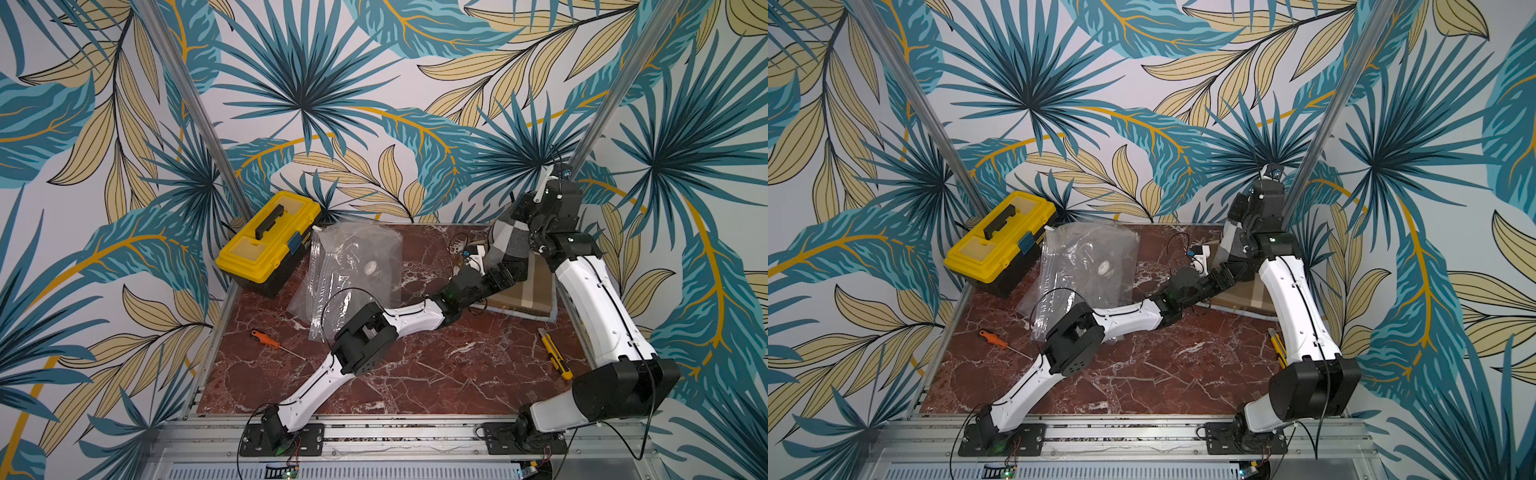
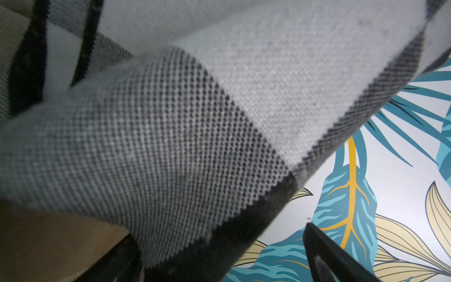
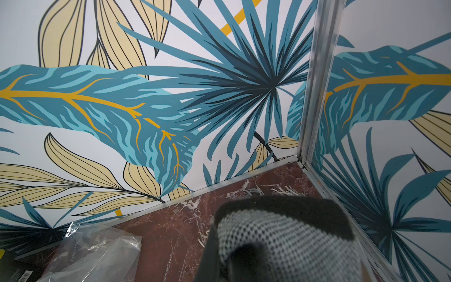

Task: Take the blanket out of the vacuum bag
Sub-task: Place the blanket at the center of the board.

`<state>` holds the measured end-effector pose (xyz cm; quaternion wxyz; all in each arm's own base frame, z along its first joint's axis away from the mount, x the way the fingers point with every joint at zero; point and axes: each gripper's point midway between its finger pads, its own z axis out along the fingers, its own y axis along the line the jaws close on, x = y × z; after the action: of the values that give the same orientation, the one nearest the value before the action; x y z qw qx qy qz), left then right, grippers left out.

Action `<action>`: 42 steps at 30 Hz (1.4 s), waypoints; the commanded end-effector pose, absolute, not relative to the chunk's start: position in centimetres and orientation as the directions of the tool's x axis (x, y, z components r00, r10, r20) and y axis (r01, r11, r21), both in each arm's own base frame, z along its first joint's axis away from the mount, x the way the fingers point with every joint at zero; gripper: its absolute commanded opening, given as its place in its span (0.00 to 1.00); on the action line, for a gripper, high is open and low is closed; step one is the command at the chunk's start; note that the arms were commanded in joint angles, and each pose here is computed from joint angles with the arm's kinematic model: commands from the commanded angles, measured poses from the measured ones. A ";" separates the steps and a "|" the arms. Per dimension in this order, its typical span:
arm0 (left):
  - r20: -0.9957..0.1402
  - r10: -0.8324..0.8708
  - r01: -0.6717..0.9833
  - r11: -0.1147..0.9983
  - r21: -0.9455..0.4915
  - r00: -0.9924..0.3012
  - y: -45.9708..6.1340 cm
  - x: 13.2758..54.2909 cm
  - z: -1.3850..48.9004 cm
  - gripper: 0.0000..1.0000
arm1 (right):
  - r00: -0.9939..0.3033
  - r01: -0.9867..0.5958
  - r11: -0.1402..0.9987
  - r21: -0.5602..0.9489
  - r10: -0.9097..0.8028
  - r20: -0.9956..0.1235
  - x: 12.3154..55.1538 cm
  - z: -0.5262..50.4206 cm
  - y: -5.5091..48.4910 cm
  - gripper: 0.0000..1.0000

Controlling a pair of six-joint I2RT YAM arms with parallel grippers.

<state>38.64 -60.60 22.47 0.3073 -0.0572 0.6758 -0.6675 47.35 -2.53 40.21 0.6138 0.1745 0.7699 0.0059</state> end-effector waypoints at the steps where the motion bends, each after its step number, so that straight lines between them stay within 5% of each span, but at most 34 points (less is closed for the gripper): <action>1: -0.331 -0.541 0.355 0.063 -0.933 -0.773 -60.6 39.3 23.7 1.00 | -0.053 0.222 0.933 0.282 0.300 -0.953 46.8 44.1 -2.5 0.00; 3: -0.323 -0.568 0.363 0.045 -0.931 -0.757 -60.4 39.6 24.3 0.96 | -0.046 0.226 0.931 0.286 0.304 -0.952 46.6 44.0 -2.6 0.00; 5: -0.311 -0.583 0.367 0.023 -0.930 -0.751 -60.3 39.9 24.7 0.79 | -0.046 0.230 0.930 0.288 0.306 -0.951 46.6 43.9 -2.7 0.00; 7: -0.311 -0.584 0.379 0.007 -0.926 -0.750 -60.1 39.6 25.2 0.51 | -0.055 0.237 0.932 0.275 0.295 -0.954 46.6 43.7 -2.8 0.00; 11: -0.323 -0.593 0.390 0.018 -0.921 -0.737 -58.5 39.8 25.4 0.36 | -0.059 0.263 0.932 0.251 0.275 -0.960 46.0 43.5 -3.3 0.00; 16: -0.259 -0.594 0.326 -0.005 -0.945 -0.761 -55.7 40.8 24.5 0.00 | -0.061 0.297 0.926 0.232 0.261 -0.963 45.1 43.0 -4.1 0.00; 22: -0.277 -0.400 0.303 -0.003 -0.953 -0.874 -54.1 40.3 26.8 0.00 | -0.035 0.330 0.918 0.222 0.247 -0.968 42.3 43.9 -5.4 0.00; 34: -0.558 0.028 0.510 0.444 -0.737 -0.830 -47.2 36.7 30.6 0.00 | -0.081 0.373 0.913 0.168 0.212 -0.974 33.2 45.1 -6.2 0.00; 42: -0.582 0.127 0.554 0.518 -0.652 -0.803 -45.2 36.2 32.4 0.02 | -0.175 0.486 0.872 0.066 0.171 -0.970 26.7 39.9 -8.0 0.00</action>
<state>35.77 -46.95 35.82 0.2697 0.1917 0.7977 -0.5041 28.63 -6.08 41.51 0.6229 0.1978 0.7536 -0.0702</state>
